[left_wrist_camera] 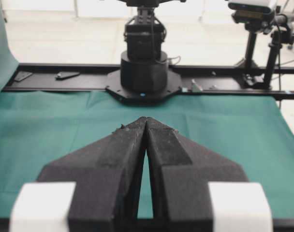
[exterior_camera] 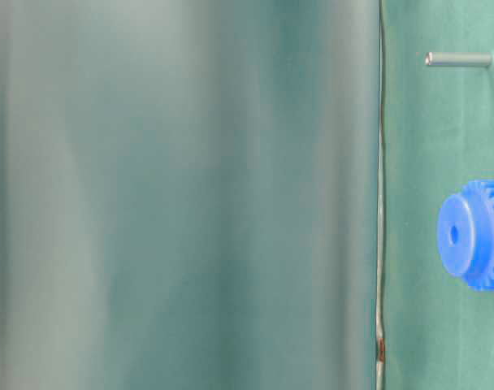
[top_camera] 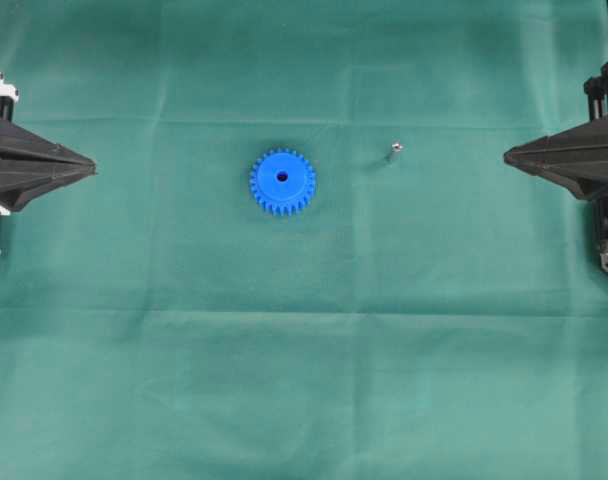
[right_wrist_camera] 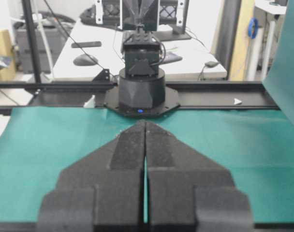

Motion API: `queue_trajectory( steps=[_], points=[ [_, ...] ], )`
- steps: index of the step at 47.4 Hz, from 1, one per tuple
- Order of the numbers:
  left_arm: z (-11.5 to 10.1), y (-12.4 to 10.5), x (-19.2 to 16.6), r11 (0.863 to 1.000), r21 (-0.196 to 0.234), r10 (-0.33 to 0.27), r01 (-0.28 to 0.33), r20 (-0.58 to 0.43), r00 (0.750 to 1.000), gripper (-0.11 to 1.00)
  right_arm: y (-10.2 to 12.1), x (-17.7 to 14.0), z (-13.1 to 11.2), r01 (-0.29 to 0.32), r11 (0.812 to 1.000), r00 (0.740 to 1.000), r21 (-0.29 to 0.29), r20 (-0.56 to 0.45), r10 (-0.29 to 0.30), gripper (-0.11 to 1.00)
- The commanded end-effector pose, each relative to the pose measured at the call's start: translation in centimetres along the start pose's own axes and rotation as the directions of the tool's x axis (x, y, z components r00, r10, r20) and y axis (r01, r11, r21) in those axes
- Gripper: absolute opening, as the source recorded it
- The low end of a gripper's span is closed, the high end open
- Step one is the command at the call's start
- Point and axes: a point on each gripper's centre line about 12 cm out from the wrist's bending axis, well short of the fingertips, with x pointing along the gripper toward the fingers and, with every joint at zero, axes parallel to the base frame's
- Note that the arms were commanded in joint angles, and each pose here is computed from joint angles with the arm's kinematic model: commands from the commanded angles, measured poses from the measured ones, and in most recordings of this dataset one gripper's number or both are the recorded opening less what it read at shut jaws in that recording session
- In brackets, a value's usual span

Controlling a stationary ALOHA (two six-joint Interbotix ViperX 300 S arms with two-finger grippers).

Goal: Insert the shaft placed at a random location into the center hole of the medium gear at another random location.
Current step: 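Move the right gripper over the small silver shaft and grasp it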

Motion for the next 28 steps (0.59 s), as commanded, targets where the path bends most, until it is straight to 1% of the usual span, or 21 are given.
queue_trajectory(
  steps=[1,6,12,20,28],
  points=[
    [1.6,-0.1,0.4,1.000,-0.007,-0.007,0.008,0.041,0.999,0.00,-0.3,0.2,0.6,0.014,1.000,1.000,-0.013,0.012,-0.014,0.01],
    [1.8,-0.2,0.4,1.000,0.001,-0.012,0.012,0.047,0.999,0.00,-0.9,0.3,0.7,0.042,0.999,0.999,-0.011,0.012,-0.042,0.01],
    [1.7,-0.2,0.4,1.000,-0.001,-0.011,0.011,0.043,0.999,0.00,-1.2,0.7,0.4,0.056,0.998,0.998,-0.011,-0.003,-0.056,0.01],
    [1.6,-0.2,0.4,1.000,0.001,-0.010,0.010,0.031,0.999,0.00,-2.4,2.0,-1.6,0.107,0.994,0.990,-0.005,-0.092,-0.107,0.01],
    [1.5,-0.2,0.4,1.000,-0.001,-0.010,0.010,0.021,1.000,0.00,-4.1,3.5,-4.4,0.172,0.985,0.966,-0.007,-0.195,-0.170,0.01]
  ],
)
